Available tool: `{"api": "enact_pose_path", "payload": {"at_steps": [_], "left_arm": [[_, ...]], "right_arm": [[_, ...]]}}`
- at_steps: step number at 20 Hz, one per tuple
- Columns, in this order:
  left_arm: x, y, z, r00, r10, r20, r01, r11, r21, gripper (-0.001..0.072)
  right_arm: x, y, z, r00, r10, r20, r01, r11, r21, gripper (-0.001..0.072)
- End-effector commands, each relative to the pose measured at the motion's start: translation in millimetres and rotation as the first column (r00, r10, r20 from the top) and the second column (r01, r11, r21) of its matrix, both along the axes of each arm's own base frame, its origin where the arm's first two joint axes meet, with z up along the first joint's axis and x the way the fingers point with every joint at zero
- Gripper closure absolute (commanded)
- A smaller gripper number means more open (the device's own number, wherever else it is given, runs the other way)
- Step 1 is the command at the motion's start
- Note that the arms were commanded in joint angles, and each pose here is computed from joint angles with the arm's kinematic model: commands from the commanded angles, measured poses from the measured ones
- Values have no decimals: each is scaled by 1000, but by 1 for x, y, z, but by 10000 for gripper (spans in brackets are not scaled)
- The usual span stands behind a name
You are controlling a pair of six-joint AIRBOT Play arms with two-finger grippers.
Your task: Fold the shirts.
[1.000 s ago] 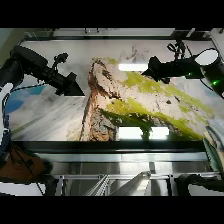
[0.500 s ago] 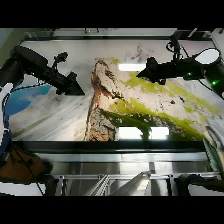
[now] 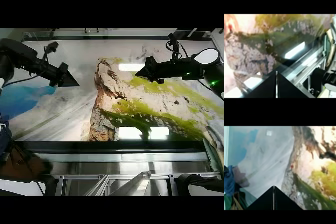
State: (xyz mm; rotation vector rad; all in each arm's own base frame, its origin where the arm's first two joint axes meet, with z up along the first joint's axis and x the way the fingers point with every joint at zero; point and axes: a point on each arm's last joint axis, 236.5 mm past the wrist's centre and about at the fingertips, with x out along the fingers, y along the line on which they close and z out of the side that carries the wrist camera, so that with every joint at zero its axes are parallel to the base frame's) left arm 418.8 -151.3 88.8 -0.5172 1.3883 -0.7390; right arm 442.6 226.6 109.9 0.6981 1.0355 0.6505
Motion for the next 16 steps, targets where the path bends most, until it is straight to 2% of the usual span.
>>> {"api": "enact_pose_path", "payload": {"at_steps": [1,2,4,5,6,7,8,9,12,15,16], "left_arm": [[24,57,17,992,106,74,-114,986,121,692],[25,100,13,980,176,91,-194,948,253,692],[6,218,15,903,395,167,-421,745,517,692],[-22,269,20,859,473,195,-486,636,599,691],[-49,303,20,814,544,202,-534,566,628,691],[-75,330,14,755,625,199,-591,516,620,617],[-99,348,4,691,703,171,-638,480,602,268],[-127,364,-14,608,785,118,-680,438,588,1],[-193,397,-63,415,910,-4,-737,338,586,1],[-216,422,-93,350,936,31,-765,267,586,1],[-220,425,-100,353,935,34,-762,266,591,1]], "right_arm": [[-1,9,2,999,23,34,-23,1000,-2,691],[-2,11,2,999,34,42,-34,999,-7,691],[-3,12,2,997,53,58,-52,999,-17,691],[-4,12,2,996,63,65,-62,998,-22,691],[-4,13,2,996,64,65,-63,998,-22,691],[-5,13,2,995,71,74,-70,997,-27,691],[-5,13,2,993,79,86,-77,997,-33,691],[-5,13,2,993,84,86,-81,996,-34,691],[-11,15,0,990,116,84,-112,993,-41,691],[-11,15,0,990,116,84,-113,993,-41,691],[-11,15,0,990,115,84,-112,993,-41,691]]}}
